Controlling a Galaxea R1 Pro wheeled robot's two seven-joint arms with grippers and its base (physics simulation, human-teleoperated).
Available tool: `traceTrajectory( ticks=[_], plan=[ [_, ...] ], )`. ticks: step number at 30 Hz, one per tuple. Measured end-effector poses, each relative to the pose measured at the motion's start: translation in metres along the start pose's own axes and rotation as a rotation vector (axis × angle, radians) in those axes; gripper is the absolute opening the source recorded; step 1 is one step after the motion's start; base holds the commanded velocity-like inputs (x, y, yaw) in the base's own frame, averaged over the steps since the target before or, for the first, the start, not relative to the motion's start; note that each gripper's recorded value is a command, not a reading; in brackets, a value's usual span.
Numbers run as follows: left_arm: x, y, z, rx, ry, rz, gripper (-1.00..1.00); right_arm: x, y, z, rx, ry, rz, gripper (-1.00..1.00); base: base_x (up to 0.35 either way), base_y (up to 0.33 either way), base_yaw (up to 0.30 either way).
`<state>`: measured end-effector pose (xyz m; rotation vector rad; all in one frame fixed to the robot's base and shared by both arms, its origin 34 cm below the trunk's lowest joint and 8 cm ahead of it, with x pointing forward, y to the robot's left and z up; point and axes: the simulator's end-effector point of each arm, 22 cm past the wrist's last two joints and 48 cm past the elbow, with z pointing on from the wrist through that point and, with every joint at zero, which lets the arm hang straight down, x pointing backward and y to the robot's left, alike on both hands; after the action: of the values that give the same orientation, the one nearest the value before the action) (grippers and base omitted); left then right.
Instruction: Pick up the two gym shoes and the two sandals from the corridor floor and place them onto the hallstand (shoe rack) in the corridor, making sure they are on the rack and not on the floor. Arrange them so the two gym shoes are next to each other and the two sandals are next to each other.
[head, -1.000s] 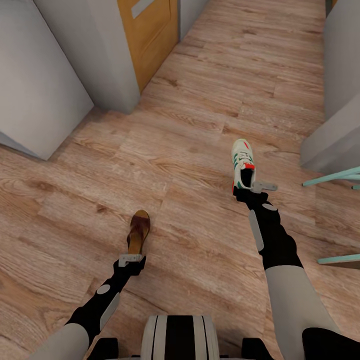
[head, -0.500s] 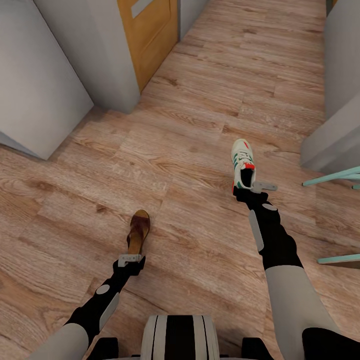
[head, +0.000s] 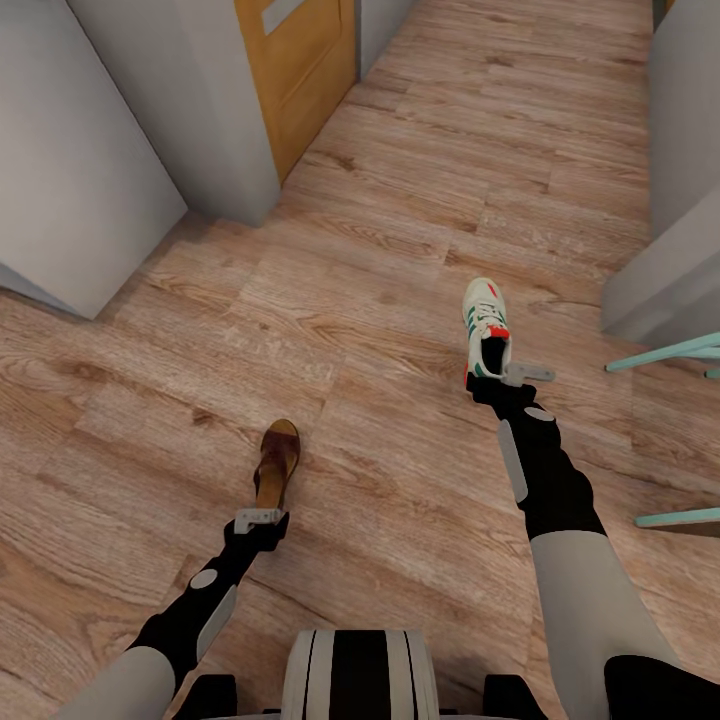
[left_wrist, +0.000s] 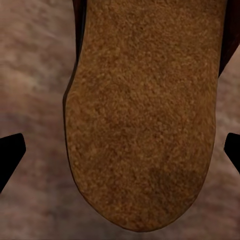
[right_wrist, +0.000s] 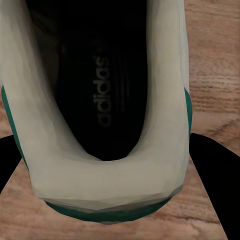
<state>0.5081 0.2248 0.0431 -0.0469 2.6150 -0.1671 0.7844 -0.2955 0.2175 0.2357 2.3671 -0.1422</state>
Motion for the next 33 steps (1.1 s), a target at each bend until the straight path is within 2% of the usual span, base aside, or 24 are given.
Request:
traceTrajectory(
  ticks=[3, 4, 33],
  plan=[
    [0.0005, 0.0013, -0.0002, -0.004, -0.001, 0.000, 1.00, 0.0001, 0.0001, 0.0000, 0.000, 0.000, 0.000, -1.00, 0.000, 0.000, 0.000],
    [0.0009, 0.0019, -0.0003, -0.007, 0.000, 0.000, -1.00, 0.0001, 0.0000, 0.0000, 0.000, 0.000, 0.000, -1.00, 0.000, 0.000, 0.000],
    [0.0003, 0.0022, -0.0002, -0.012, -0.003, -0.001, -1.00, -0.0002, -0.0005, -0.0001, 0.001, 0.000, 0.001, -1.00, 0.000, 0.000, 0.000]
  ],
)
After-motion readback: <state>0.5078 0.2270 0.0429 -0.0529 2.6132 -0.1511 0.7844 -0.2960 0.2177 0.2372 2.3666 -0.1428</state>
